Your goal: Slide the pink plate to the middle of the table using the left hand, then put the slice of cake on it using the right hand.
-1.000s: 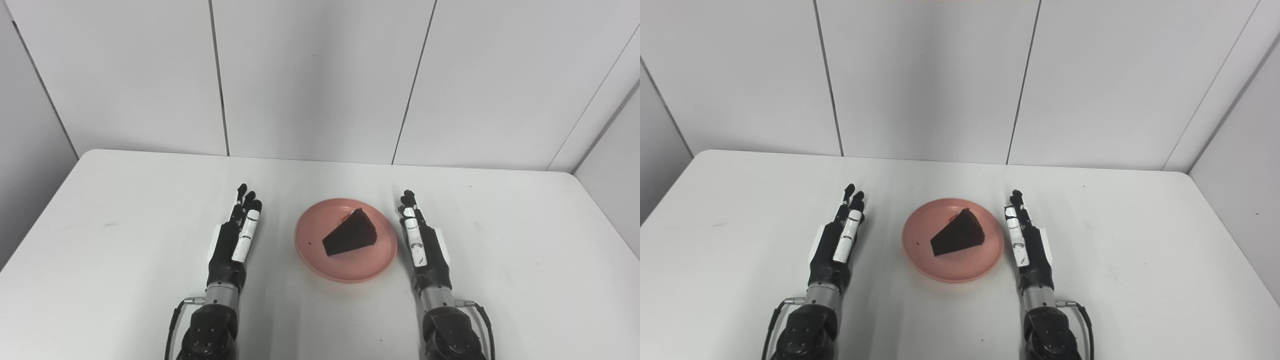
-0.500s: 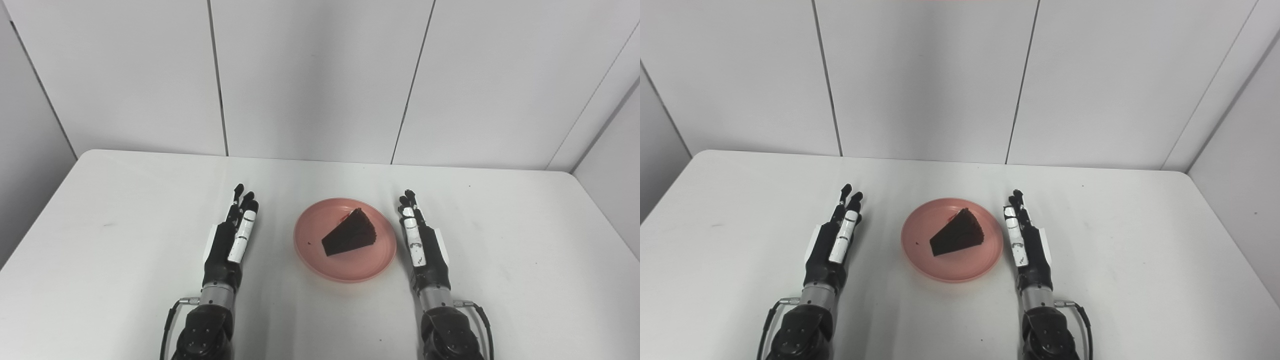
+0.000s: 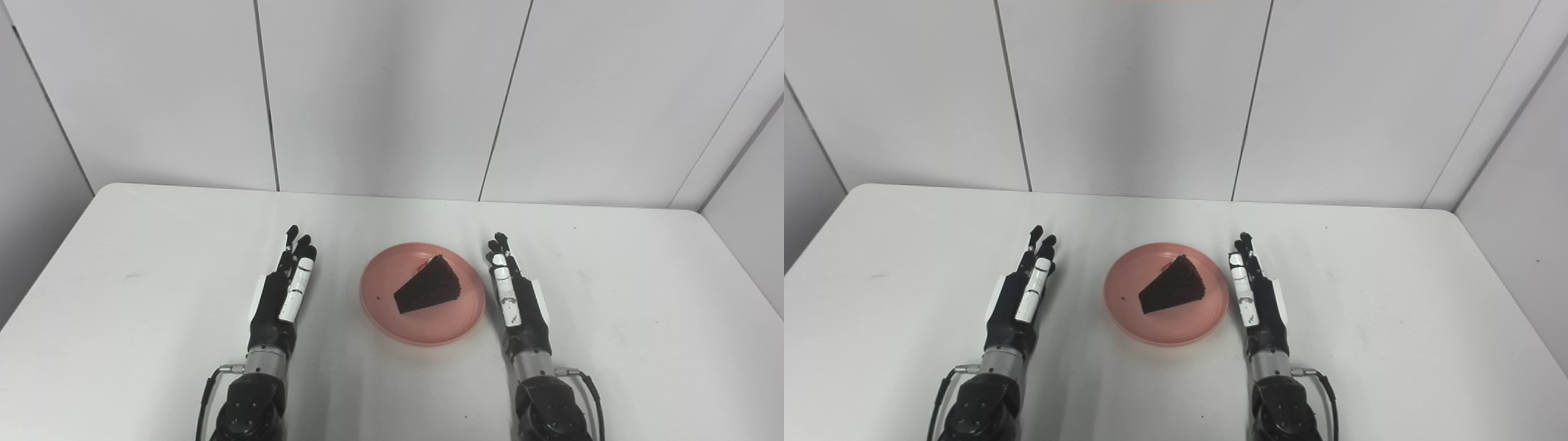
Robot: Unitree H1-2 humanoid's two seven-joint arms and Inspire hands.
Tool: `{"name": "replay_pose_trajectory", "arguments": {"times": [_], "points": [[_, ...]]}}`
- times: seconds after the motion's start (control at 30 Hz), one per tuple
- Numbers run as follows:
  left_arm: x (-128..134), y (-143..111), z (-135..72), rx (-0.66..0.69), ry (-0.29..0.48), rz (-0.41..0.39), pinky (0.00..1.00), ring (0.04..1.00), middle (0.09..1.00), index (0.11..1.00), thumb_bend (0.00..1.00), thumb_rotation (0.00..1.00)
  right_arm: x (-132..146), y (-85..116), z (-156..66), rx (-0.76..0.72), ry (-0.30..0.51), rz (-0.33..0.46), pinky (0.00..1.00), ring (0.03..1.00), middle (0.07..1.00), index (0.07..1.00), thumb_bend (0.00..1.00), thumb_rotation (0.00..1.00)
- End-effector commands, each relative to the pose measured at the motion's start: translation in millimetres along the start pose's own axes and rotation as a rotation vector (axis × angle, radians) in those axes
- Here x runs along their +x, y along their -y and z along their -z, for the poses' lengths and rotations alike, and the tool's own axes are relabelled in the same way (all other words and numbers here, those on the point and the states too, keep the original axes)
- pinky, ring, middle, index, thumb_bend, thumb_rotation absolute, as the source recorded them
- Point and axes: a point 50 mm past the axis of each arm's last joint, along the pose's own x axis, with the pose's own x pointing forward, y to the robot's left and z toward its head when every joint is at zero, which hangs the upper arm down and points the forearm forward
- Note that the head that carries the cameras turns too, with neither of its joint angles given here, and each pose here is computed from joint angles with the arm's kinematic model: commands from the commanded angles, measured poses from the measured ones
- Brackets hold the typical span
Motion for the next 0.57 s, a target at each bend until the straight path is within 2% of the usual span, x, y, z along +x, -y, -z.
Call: {"name": "replay_pose_trajectory", "arguments": {"times": [0.0, 0.17, 0.4, 0.53], "points": [[1.2, 2.1, -7.2, -0.009, 0.030, 0.010, 1.00, 1.000, 0.968, 0.995, 0.61, 0.84, -6.9, -2.8, 5.5, 0.006, -0.016, 0.006, 0.99, 0.956, 0.957, 0.968, 0.74, 1.00], [1.2, 1.0, -7.5, -0.009, 0.027, 0.007, 1.00, 1.000, 0.967, 0.997, 0.58, 0.84, -7.1, -4.3, 4.7, 0.005, -0.016, 0.004, 0.99, 0.956, 0.957, 0.964, 0.73, 1.00], [0.9, -8.5, -9.6, 0.001, 0.035, 0.008, 1.00, 1.000, 0.966, 1.000, 0.64, 0.85, -6.4, -15.0, 2.0, 0.018, -0.014, -0.002, 0.99, 0.963, 0.964, 0.971, 0.72, 1.00], [-0.8, -11.1, -11.2, 0.004, 0.024, -0.004, 1.00, 0.998, 0.956, 0.993, 0.59, 0.84, -6.4, -19.3, -0.4, 0.024, -0.011, 0.000, 0.99, 0.961, 0.959, 0.972, 0.71, 1.00]]}}
